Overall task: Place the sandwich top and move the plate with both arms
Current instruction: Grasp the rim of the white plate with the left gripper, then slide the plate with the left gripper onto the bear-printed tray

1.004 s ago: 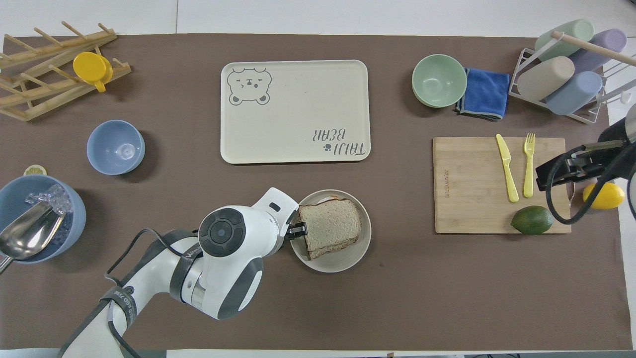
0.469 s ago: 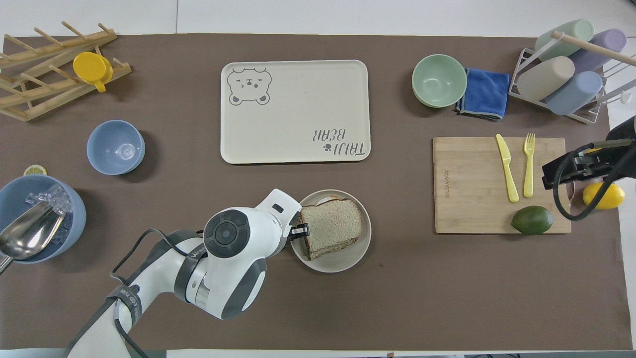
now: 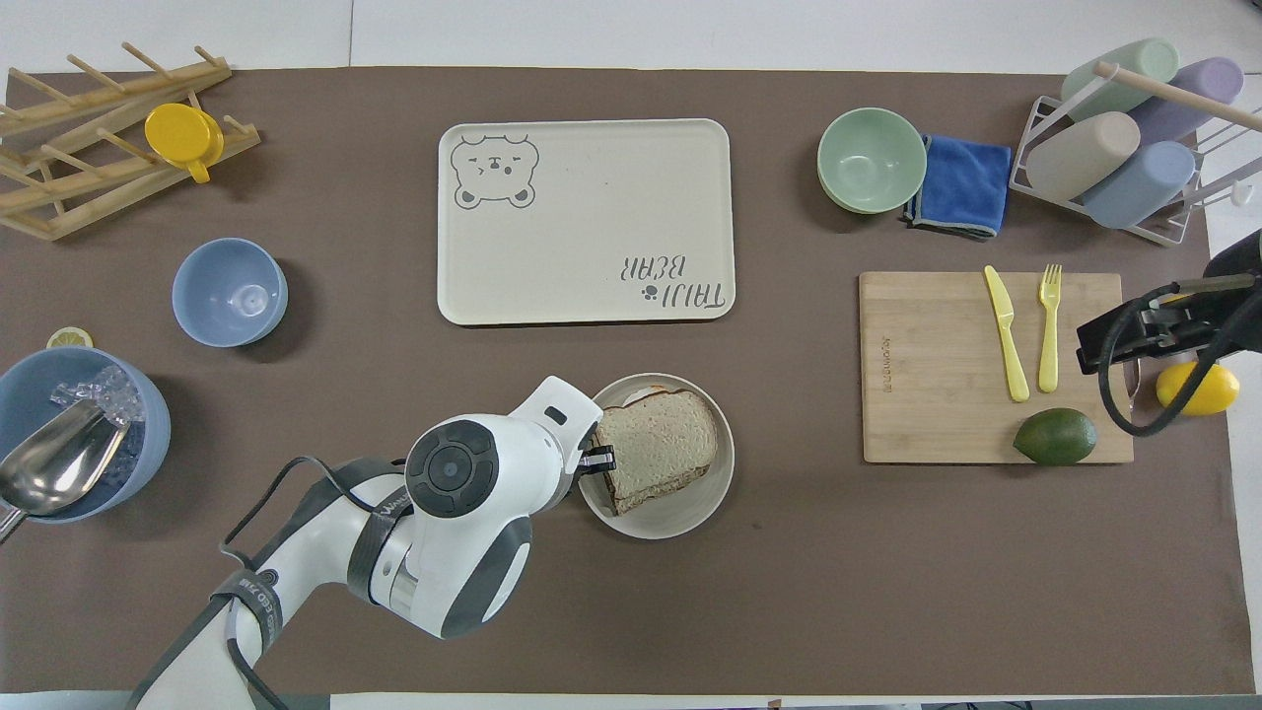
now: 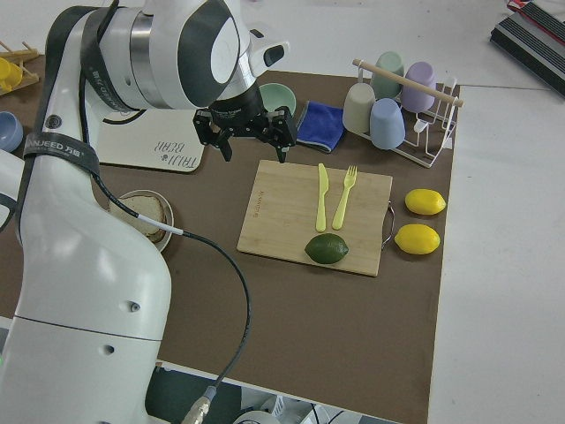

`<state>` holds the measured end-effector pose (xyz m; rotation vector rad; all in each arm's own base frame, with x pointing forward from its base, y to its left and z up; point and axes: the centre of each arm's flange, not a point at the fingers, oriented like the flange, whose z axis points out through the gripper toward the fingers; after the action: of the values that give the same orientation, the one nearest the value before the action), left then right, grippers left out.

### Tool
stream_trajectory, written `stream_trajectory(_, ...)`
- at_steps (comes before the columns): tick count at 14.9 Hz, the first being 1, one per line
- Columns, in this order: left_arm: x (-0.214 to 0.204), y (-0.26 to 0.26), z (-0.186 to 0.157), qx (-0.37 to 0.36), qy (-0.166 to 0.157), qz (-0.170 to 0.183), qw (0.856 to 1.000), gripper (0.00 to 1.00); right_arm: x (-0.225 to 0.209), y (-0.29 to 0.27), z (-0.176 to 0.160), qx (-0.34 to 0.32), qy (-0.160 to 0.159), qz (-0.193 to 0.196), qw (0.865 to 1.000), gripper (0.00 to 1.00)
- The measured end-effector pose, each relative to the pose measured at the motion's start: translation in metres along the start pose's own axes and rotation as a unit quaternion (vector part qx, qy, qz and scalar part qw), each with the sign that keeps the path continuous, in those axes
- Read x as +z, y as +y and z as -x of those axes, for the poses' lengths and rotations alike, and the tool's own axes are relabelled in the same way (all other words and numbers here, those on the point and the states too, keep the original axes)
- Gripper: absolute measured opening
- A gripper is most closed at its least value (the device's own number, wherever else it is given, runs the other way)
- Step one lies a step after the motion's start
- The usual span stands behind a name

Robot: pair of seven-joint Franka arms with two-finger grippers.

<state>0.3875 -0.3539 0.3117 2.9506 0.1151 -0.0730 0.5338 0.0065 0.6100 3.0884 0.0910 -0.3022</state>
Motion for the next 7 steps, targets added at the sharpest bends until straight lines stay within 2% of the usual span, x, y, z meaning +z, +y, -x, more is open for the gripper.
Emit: stream_trajectory(7,-0.0007,-0.0011,-0.0033,0.003,0.001,0.002,1.0,0.04,0.0024,-0.0014,-0.0003,-0.001,-0.003,0.0,1.0,1.0)
